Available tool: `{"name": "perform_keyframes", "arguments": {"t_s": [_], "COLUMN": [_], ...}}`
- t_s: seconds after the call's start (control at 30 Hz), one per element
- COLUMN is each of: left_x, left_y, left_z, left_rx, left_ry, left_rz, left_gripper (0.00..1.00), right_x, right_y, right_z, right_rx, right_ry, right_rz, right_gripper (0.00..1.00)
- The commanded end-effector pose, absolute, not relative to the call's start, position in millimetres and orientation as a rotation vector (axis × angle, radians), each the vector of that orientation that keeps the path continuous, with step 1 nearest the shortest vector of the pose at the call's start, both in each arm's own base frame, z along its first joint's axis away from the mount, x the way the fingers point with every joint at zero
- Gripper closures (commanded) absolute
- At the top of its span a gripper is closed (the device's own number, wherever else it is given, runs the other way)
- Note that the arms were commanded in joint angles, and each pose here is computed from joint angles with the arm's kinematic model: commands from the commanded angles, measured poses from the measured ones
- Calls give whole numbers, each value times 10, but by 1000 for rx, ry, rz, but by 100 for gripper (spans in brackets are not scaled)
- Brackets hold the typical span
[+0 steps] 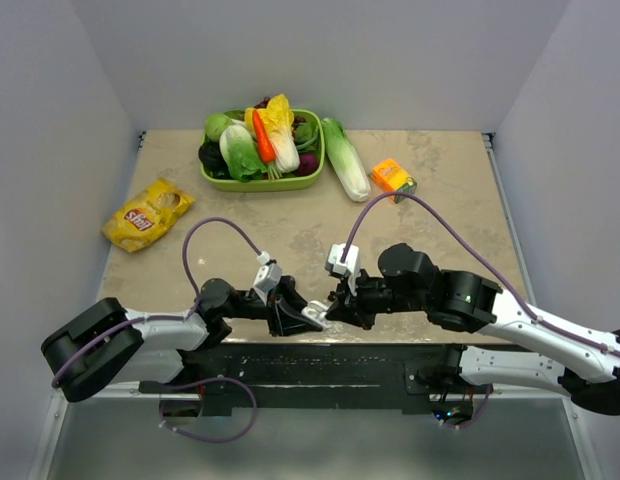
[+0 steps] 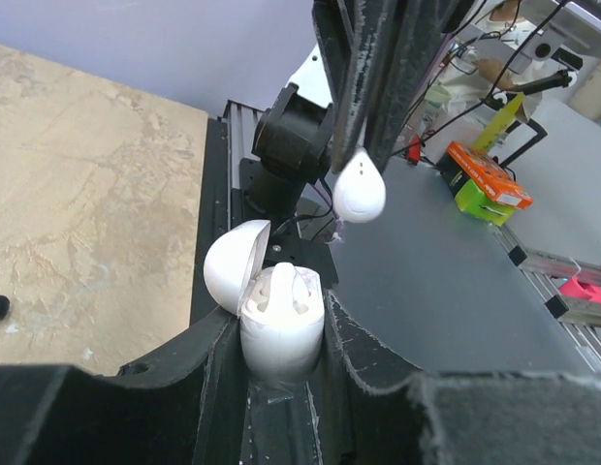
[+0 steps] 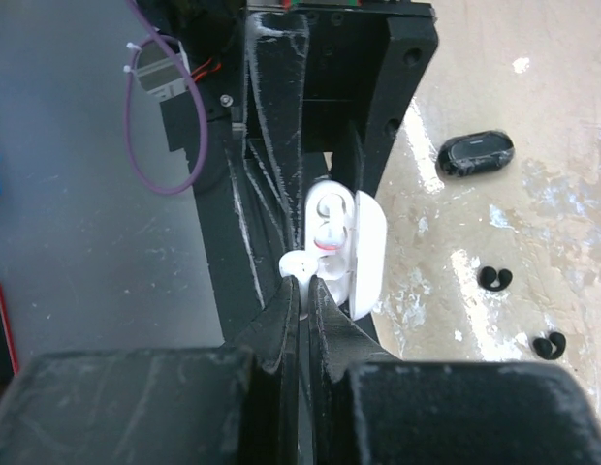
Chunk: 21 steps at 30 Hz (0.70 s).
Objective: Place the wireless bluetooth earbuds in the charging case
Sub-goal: Place the earbud in the charging case.
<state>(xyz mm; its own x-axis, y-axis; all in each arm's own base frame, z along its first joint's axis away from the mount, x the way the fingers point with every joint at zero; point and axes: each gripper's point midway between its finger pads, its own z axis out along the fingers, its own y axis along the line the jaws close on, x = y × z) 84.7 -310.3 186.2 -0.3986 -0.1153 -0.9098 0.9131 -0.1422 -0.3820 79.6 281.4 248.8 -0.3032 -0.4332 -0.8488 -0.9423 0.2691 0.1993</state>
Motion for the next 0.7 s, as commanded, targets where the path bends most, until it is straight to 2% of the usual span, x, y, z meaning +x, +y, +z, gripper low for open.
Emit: {"name": "perform_keyframes", "arguments": {"t_s": [0.0,0.67], "left_x": [542,510], "left_y": [-2818,-2773], "left_z": [2915,3161], "left_rx": [985,996], "left_ry": [601,485], "left_rz": [-1544,-1469], "left_gripper": [100,100], "right_x": [914,835], "right_y": [2865,2911], "right_z": [2543,2431], "right_rx": [-1208,-1260], "right_ry": [1820,1826], "right_rz": [917,939], "right_gripper": [100,100]}}
